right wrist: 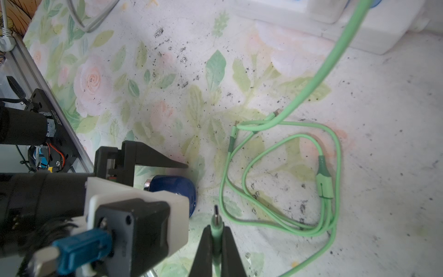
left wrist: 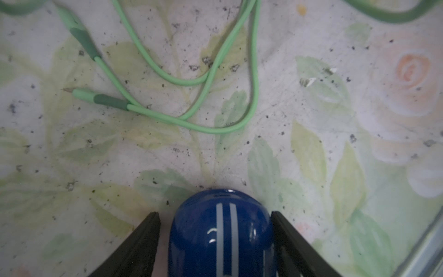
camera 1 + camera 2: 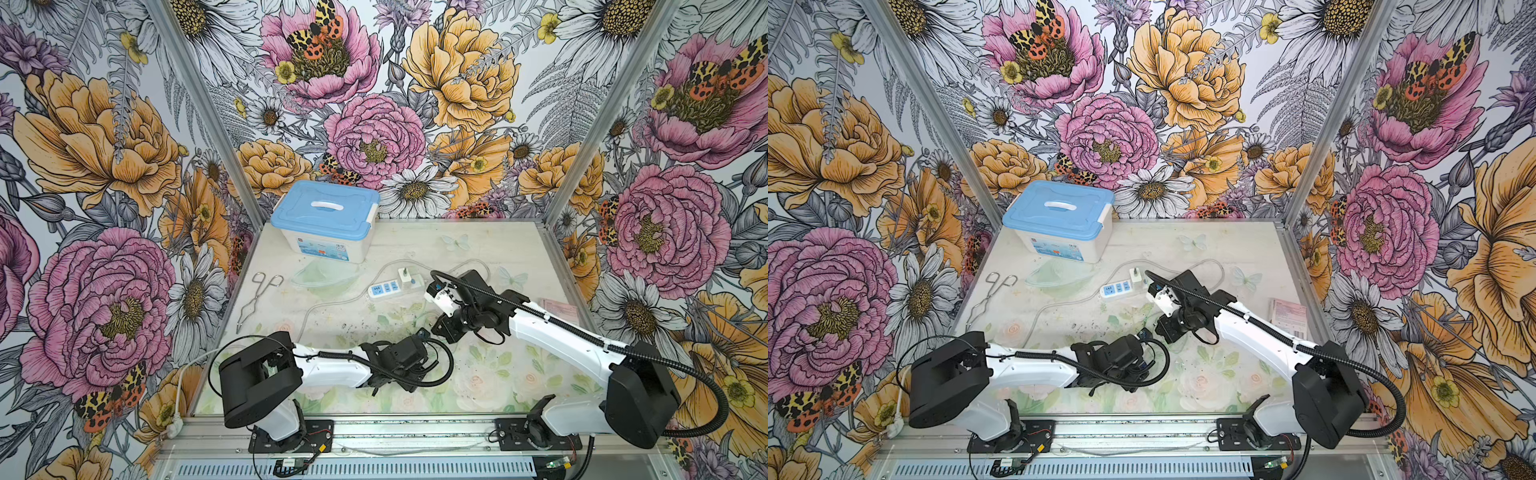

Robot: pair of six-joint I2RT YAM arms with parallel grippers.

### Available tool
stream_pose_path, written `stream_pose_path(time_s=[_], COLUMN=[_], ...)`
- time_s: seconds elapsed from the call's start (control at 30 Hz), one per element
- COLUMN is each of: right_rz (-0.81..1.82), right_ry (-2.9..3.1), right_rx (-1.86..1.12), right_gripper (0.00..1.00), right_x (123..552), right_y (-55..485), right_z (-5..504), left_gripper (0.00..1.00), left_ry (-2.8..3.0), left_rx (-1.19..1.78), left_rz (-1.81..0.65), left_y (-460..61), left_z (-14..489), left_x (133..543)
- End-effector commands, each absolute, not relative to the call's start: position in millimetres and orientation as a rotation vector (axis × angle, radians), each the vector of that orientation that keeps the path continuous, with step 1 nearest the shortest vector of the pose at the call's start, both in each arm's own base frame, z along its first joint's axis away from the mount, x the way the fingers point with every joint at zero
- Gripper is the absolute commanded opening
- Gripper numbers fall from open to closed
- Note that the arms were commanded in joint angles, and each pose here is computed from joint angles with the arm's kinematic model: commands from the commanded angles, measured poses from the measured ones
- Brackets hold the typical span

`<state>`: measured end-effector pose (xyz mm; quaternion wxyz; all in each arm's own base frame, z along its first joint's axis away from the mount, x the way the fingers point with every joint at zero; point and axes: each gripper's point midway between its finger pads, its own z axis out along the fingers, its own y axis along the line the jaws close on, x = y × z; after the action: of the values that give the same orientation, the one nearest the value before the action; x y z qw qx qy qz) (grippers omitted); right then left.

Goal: Charge the electric shaver
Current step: Pick up the electric shaver from the center of the board.

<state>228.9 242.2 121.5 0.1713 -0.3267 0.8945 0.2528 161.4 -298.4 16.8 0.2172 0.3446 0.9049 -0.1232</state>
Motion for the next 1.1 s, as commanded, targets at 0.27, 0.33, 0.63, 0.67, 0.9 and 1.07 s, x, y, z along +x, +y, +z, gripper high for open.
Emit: stream_pose_path(time_s=[0.27, 0.33, 0.63, 0.67, 0.9, 1.07], right_rz=[0.695, 0.698, 0.711, 0.708, 0.713, 0.718], right_ry=[2.53, 2.527, 2.515, 2.512, 2.512, 2.515], right_rx=[-0.918, -0.916, -0.908, -0.908, -0.911, -0.909], right_gripper=[0.0, 0.0, 0.0, 0.0, 0.0, 0.0], right_x=[230.4, 231.0, 229.6, 229.9, 230.1, 229.9], right_y=[237.8, 238.0, 238.3, 238.2, 238.6, 238.8], right_z=[122.3, 121.9, 123.6, 124.0, 123.9, 123.2], left_gripper=[0.73, 0.72, 0.71, 0.71, 0.72, 0.74], left_ry=[2.829, 2.843, 2.85, 2.848, 2.871, 2.885], left_rx=[0.948, 0.965, 0.901, 0.887, 0.844, 0.782], left_rz=[-0.21, -0.172, -0.028, -0.044, -0.091, -0.12], left_y=[-255.1, -250.5, -249.0, -252.3, -260.1, -265.3], left_z=[-0.7, -0.6, -6.6, -4.1, 0.6, 5.4], left_x=[100.5, 97.8, 123.7, 126.9, 131.2, 134.0])
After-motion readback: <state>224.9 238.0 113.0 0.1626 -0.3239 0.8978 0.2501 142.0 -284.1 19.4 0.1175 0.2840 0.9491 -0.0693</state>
